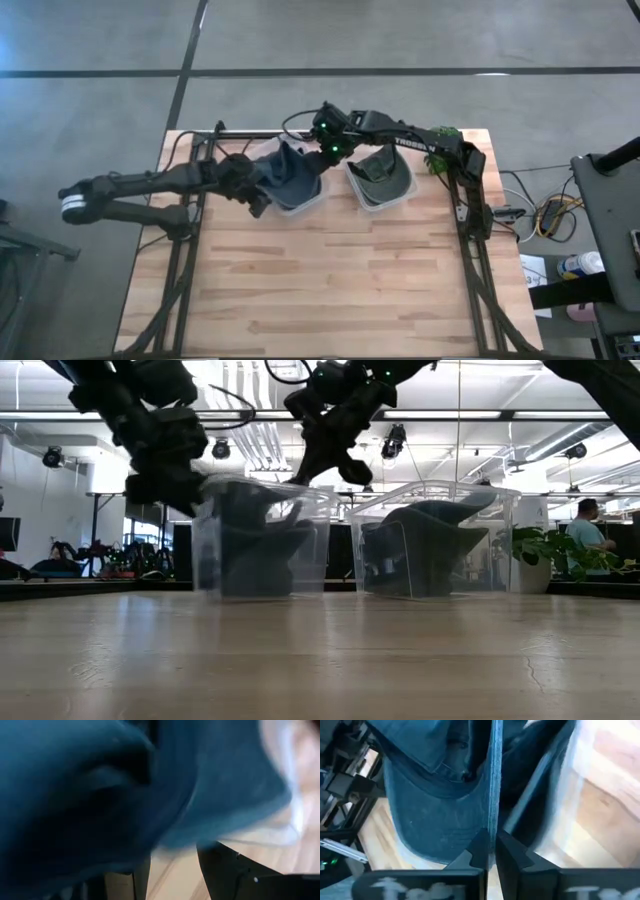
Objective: Pick & Place hat
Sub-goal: Put the blue cap into the left bin
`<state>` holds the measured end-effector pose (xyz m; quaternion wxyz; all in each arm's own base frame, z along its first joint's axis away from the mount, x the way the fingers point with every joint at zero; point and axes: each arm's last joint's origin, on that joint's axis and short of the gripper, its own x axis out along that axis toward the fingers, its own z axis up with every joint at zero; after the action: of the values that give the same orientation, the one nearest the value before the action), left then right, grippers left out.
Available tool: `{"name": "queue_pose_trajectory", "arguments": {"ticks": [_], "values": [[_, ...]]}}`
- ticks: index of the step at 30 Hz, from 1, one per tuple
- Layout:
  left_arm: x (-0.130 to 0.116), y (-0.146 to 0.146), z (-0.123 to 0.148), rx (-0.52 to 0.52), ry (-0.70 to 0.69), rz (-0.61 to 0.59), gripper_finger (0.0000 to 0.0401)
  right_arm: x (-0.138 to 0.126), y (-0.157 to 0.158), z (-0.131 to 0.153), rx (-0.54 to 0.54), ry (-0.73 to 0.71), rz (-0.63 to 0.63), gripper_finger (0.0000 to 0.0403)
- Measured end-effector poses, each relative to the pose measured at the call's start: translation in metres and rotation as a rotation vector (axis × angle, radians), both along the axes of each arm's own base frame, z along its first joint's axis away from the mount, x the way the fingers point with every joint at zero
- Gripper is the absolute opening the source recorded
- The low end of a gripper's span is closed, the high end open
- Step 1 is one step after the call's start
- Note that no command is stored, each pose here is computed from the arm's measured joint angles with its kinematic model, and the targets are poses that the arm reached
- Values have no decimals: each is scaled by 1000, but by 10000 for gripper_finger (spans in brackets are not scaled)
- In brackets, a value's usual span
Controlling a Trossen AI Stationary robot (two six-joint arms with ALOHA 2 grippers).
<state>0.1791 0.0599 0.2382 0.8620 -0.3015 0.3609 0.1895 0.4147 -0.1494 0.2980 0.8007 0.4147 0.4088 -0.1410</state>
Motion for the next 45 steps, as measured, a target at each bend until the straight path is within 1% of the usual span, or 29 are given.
{"name": "queue_pose_trajectory", "arguments": {"ticks": [2,8,15,19,21,23,26,28,32,34,36,38,42,45], "values": [[5,0,1,15,-44,-9,153,2,5,1,21,-2,-1,16],[12,2,-5,8,-19,-6,153,7,23,-4,56,25,-1,15],[12,2,-3,14,-26,-4,153,7,28,-7,17,56,-38,14],[8,1,12,28,-50,2,153,4,27,-9,-4,104,-52,14],[4,0,20,20,-29,3,153,1,28,-11,-28,148,-60,17],[-1,-2,27,17,-12,5,153,-1,28,-13,-37,175,-56,27],[-8,-3,37,45,-11,1,153,-2,28,-13,-54,178,-39,47],[-11,-4,43,73,-9,22,153,-2,28,-13,-62,177,-31,61],[-14,-4,63,108,-80,63,153,-2,28,-11,-78,183,-20,85],[-14,-3,69,136,-92,77,153,-3,28,-8,-106,181,-10,95],[-12,-1,69,174,-76,77,153,-2,27,-2,-127,166,7,102],[-9,0,65,186,-51,67,153,-3,27,7,-142,154,21,106],[2,4,45,168,40,41,153,-8,27,23,-201,166,33,109],[12,7,35,160,75,34,153,-8,26,27,-213,160,32,109]]}}
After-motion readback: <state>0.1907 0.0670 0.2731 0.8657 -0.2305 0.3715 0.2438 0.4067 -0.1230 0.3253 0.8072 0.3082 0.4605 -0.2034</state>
